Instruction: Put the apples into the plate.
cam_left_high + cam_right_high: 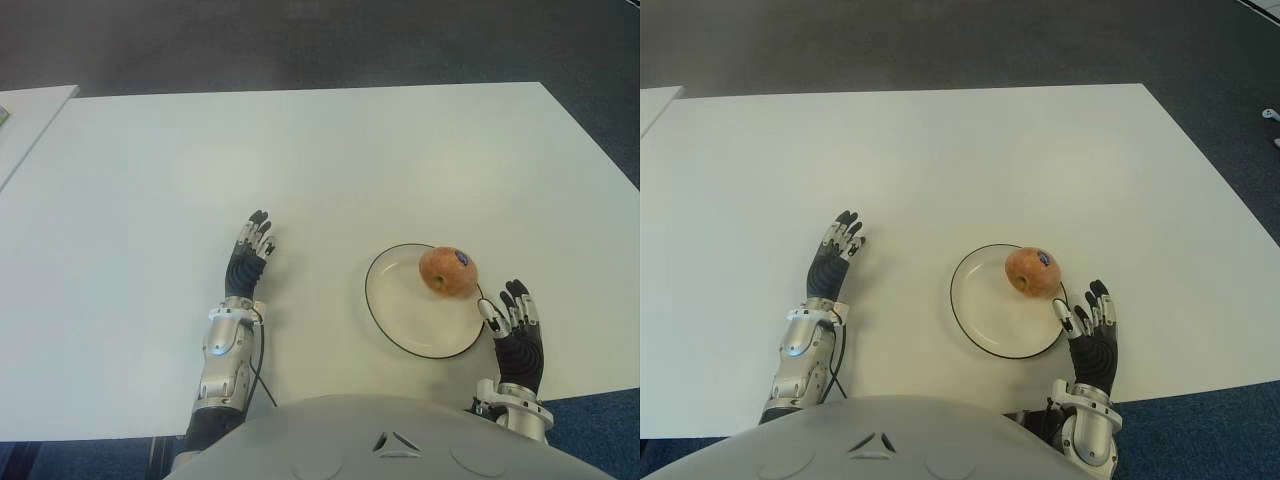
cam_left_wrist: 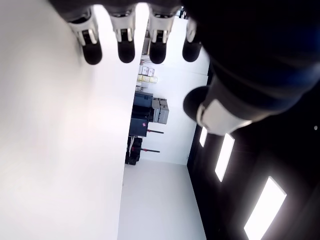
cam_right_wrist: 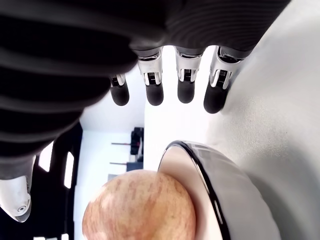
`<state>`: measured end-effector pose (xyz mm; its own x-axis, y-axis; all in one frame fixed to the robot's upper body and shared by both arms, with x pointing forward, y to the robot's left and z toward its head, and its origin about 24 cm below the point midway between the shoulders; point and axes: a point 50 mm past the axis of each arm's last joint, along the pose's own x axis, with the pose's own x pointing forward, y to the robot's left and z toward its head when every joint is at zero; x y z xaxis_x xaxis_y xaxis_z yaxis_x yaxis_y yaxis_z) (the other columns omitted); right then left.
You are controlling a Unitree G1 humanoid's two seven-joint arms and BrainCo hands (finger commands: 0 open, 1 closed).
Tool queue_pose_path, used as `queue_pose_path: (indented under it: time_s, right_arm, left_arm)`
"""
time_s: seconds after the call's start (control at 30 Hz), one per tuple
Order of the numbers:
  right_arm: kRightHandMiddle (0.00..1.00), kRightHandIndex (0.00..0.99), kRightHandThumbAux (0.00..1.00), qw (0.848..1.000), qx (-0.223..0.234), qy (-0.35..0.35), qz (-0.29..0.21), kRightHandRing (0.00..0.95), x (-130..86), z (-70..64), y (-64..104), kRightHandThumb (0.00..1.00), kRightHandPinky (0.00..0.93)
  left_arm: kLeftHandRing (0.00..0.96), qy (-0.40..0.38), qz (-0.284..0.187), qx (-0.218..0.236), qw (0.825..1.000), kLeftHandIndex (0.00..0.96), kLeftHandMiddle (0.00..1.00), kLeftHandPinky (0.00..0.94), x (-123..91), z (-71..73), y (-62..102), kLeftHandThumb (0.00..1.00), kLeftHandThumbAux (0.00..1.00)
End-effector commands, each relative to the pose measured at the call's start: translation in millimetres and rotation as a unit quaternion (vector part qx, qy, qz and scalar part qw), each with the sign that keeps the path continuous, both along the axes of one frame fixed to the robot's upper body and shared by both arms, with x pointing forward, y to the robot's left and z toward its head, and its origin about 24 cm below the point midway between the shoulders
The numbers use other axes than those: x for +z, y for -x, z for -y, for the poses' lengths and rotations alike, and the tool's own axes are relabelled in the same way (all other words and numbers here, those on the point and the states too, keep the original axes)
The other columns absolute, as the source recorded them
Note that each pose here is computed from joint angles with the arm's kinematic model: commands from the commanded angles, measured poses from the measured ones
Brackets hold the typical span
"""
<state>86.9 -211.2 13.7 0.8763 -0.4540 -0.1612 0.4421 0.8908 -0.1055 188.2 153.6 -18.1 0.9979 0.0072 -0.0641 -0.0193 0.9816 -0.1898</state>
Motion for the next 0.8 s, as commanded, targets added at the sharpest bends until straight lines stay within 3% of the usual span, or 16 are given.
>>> queue_pose_path:
  time_s: [0.03, 0.53, 0.67, 0.8]
  right_arm:
    - [0.089, 0.013, 0.528, 1.0, 0.011, -0.014, -0.007, 0.036, -5.0, 2.1, -7.2, 0.023, 0.0]
    - [0.088, 0.014, 0.532, 0.999, 0.037, -0.013, -0.004, 0.036, -3.7, 10.5, -23.8, 0.024, 0.0]
    - [0.08, 0.012, 0.539, 0.999, 0.046, -0.01, -0.005, 0.03, -0.1, 10.0, -26.7, 0.026, 0.0]
    - [0.079, 0.014, 0.544, 0.999, 0.049, -0.008, -0.008, 0.029, 2.7, 12.2, -27.2, 0.028, 0.0]
  left_arm:
    - [0.002, -0.006, -0.012, 0.021, 1.0, 0.037, 0.001, 0.012, -6.2, -2.6, 4.1, 0.095, 0.645]
    - [0.0, -0.006, -0.019, 0.038, 0.999, 0.022, 0.0, 0.0, -9.5, -4.3, 24.1, 0.101, 0.557]
    - [0.0, -0.023, -0.03, 0.031, 0.999, 0.037, 0.008, 0.0, -6.9, -8.0, 44.5, 0.089, 0.537]
    - [0.0, -0.028, -0.03, 0.027, 0.999, 0.045, 0.014, 0.0, -5.1, -5.8, 48.8, 0.077, 0.528]
